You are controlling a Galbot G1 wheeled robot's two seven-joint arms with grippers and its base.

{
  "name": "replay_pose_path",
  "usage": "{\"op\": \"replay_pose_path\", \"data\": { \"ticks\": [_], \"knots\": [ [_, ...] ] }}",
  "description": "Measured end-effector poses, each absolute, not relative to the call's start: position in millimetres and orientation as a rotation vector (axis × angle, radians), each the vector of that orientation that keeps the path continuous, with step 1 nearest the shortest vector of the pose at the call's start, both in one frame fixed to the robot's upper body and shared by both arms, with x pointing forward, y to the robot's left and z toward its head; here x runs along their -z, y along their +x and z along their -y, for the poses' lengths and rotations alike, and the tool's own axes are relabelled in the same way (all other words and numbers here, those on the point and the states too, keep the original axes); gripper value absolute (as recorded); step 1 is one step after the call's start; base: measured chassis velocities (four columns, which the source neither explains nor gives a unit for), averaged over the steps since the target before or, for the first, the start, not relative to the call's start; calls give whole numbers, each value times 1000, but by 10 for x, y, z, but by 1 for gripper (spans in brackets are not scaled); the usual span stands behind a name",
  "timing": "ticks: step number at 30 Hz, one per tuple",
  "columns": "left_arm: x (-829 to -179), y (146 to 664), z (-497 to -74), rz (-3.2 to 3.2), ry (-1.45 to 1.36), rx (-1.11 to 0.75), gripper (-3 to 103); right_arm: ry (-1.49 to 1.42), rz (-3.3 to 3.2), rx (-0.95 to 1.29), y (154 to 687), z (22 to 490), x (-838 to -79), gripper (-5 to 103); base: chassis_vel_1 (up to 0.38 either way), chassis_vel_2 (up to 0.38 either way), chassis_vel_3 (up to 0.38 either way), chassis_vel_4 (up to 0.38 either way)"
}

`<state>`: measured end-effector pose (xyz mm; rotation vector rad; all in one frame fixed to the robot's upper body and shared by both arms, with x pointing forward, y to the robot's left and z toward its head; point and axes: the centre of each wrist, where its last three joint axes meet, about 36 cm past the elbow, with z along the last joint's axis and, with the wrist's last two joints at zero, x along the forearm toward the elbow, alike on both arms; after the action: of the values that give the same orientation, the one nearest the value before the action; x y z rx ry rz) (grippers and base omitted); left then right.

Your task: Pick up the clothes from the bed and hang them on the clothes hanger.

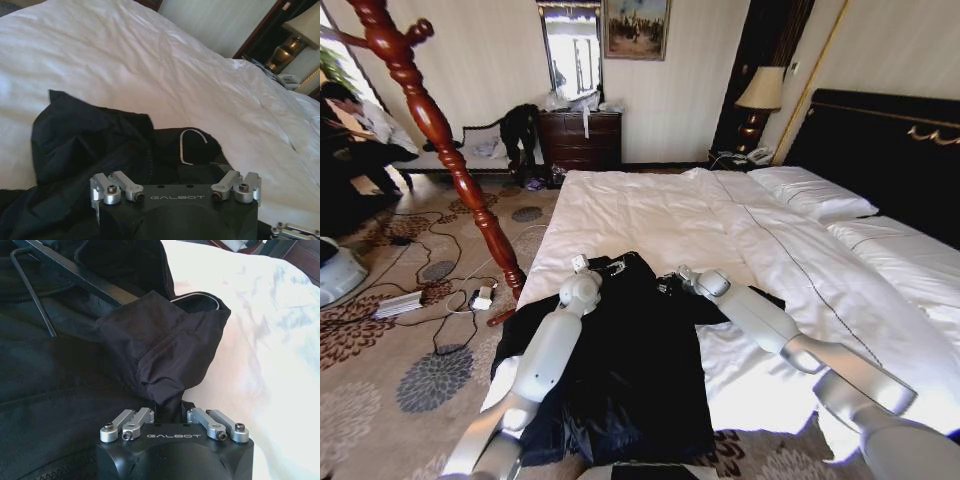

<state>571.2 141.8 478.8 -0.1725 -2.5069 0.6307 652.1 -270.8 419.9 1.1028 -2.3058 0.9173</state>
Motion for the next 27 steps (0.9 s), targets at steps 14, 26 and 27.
{"op": "replay_pose_path", "data": {
  "ticks": [14, 26, 27],
  "knots": [
    [-4580, 5628, -1766, 2504, -93, -674, 40, 1134, 2325, -907, 6493, 2730, -4249, 22, 0, 0, 0, 0],
    [-4407, 5370, -2242, 2521, -8, -646, 2, 1127, 2339, -910, 6490, 2759, -4280, 22, 0, 0, 0, 0],
    [-4412, 5342, -2285, 2529, -1, -644, 0, 1124, 2341, -912, 6488, 2763, -4283, 22, 0, 0, 0, 0]
  ]
}}
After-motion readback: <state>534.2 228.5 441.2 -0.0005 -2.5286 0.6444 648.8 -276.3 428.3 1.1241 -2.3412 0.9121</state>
